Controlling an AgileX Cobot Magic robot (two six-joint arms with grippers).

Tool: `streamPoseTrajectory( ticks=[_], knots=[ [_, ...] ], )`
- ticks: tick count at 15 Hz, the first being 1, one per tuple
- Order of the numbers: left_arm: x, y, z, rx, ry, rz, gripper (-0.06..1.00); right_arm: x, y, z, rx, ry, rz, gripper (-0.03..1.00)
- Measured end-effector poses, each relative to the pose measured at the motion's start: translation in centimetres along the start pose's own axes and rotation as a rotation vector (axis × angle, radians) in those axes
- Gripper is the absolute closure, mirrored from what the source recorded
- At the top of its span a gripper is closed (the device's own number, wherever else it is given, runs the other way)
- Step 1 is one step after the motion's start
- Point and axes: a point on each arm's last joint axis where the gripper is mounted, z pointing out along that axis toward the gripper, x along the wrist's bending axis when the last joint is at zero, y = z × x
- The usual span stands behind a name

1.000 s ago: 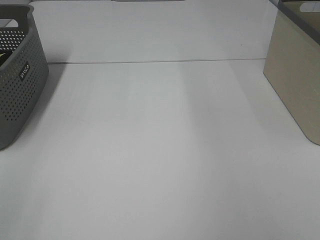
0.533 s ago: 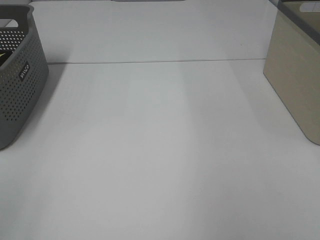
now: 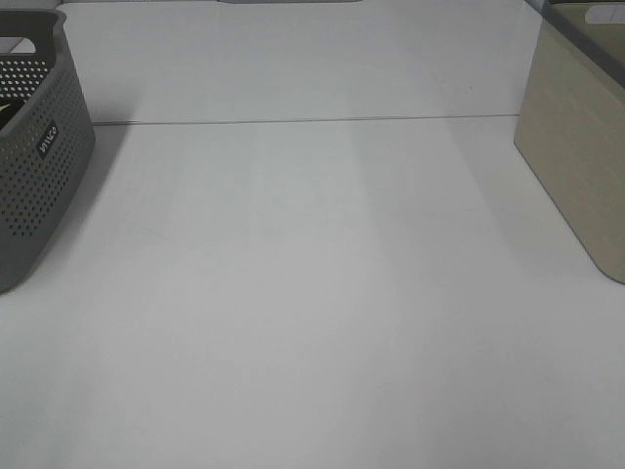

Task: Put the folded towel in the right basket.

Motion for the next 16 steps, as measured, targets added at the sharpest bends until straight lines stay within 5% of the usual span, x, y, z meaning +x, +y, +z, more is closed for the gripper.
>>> streamPoseTrajectory(
  ticks=[11, 16],
  knots=[
    [0.0, 0.0, 0.0, 0.000, 0.000, 0.000, -0.03, 0.5, -8.7, -2.8, -0.616, -0.053, -0.138, 0.28],
    [0.0, 0.0, 0.0, 0.000, 0.000, 0.000, -0.03, 0.5, -8.8, -2.8, -0.621, -0.057, -0.139, 0.28]
  ],
)
